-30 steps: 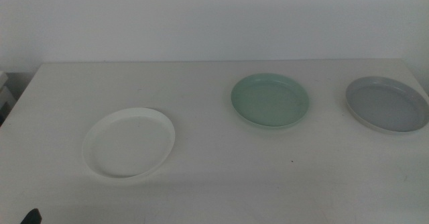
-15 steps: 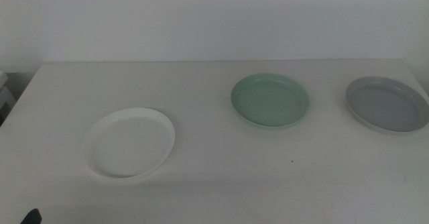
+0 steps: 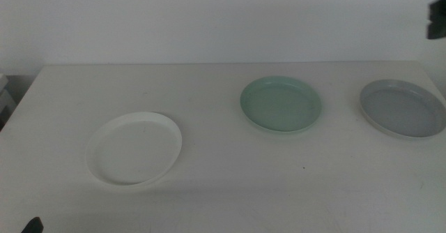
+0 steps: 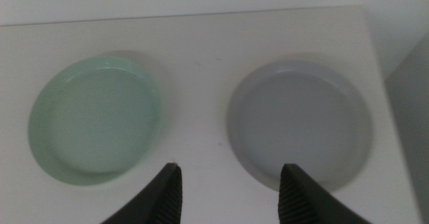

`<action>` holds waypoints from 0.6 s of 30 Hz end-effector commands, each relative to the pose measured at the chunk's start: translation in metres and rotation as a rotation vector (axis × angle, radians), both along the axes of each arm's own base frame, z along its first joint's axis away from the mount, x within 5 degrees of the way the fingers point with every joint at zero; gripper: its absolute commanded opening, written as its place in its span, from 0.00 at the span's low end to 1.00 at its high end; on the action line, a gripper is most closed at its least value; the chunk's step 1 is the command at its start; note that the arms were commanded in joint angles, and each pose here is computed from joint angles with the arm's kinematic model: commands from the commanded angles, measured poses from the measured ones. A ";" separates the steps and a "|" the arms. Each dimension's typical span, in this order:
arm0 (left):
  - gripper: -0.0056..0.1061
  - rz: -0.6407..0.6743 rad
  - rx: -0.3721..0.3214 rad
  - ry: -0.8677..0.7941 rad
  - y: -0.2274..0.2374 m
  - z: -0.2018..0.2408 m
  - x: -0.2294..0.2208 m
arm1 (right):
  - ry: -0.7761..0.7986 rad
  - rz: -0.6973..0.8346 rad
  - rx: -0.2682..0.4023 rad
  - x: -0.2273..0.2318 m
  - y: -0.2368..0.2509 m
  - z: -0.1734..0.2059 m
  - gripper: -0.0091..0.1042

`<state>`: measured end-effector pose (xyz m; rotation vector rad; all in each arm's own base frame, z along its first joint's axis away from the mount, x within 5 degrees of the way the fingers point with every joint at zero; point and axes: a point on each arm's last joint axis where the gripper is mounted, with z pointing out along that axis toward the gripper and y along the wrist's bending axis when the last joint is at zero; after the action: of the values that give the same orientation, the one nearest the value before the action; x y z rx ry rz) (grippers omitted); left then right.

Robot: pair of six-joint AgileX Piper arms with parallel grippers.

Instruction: Stack the three bowls on top of each other.

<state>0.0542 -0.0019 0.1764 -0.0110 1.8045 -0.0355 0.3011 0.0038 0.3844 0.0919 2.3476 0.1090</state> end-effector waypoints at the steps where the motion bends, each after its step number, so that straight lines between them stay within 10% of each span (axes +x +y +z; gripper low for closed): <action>1: 0.99 0.008 -0.017 -0.095 0.000 0.009 0.000 | -0.064 0.007 0.033 0.017 0.003 0.017 0.42; 18: 0.99 0.008 -0.017 -0.095 0.000 0.009 0.000 | 0.228 0.193 0.062 0.158 0.061 -0.099 0.42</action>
<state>0.0542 -0.0019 0.1761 -0.0104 1.8053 -0.0347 0.4559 0.0664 0.2563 -0.1063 2.6898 0.2844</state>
